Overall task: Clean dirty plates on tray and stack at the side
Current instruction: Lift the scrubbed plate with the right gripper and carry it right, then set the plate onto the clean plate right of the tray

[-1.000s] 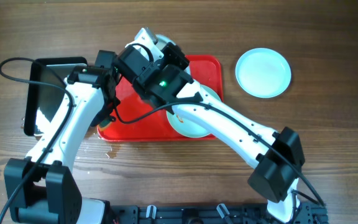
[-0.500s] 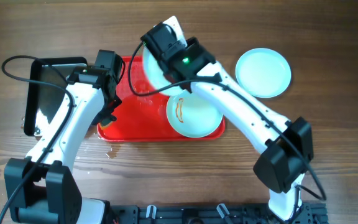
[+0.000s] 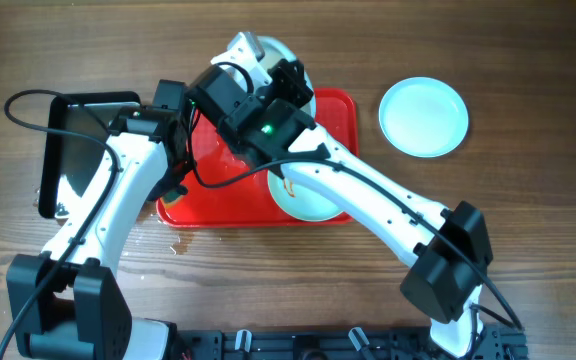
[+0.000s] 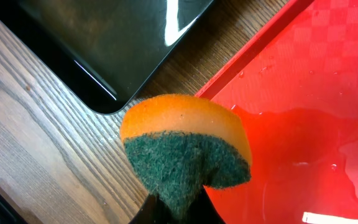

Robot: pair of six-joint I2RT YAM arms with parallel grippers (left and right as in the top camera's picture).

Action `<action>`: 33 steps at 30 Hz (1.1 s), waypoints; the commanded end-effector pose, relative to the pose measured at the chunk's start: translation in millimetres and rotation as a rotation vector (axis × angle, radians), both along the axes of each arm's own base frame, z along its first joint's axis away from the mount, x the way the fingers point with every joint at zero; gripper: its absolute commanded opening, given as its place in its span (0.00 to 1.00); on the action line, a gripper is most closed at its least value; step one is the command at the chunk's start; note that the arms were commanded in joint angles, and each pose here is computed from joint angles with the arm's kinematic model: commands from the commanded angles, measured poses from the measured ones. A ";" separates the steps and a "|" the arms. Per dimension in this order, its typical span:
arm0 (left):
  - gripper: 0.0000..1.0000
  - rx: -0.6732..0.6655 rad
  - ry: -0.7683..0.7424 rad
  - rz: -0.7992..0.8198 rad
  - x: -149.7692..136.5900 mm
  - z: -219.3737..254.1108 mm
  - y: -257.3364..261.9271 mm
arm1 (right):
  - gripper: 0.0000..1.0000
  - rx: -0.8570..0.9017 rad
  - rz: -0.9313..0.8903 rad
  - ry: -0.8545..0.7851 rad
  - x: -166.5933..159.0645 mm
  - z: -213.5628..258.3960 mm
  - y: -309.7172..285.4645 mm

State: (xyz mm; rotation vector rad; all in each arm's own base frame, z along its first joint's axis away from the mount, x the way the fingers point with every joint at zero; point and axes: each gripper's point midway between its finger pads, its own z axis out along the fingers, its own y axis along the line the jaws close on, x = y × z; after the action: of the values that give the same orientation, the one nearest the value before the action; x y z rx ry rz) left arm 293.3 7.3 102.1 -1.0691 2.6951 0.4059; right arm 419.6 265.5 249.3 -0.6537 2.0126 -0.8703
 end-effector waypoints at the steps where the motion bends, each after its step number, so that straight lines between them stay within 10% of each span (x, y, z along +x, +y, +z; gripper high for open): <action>1: 0.04 0.000 0.002 -0.008 -2.9 1.6 1.7 | 0.04 0.383 0.068 0.304 -3.9 -56.6 20.4; 8: 0.04 0.000 0.003 -0.009 -3.1 1.4 1.7 | 0.04 0.863 0.106 0.689 1.2 -79.6 3.6; 19: 0.04 -0.016 -0.004 -0.009 -1.5 0.7 -0.9 | 0.04 1.092 -0.570 0.560 42.3 -112.8 -271.4; 28: 0.04 -0.017 -0.007 -0.009 -0.7 0.6 -1.2 | 0.05 1.129 -0.766 0.527 13.8 -181.1 -348.6; 31: 0.04 -0.017 -0.006 -0.009 -0.8 0.7 -1.2 | 0.67 1.144 -0.797 0.525 9.4 -192.2 -347.7; 33: 0.04 -0.016 -0.005 -0.012 -0.8 0.7 -1.2 | 0.79 1.158 -0.789 0.523 11.2 -190.1 -345.7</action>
State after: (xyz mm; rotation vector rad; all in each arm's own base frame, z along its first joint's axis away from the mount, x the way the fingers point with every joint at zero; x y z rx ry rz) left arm 294.9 5.2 101.4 -1.0628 2.6999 0.3868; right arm 428.7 -86.3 57.3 0.6519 2.8159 0.1896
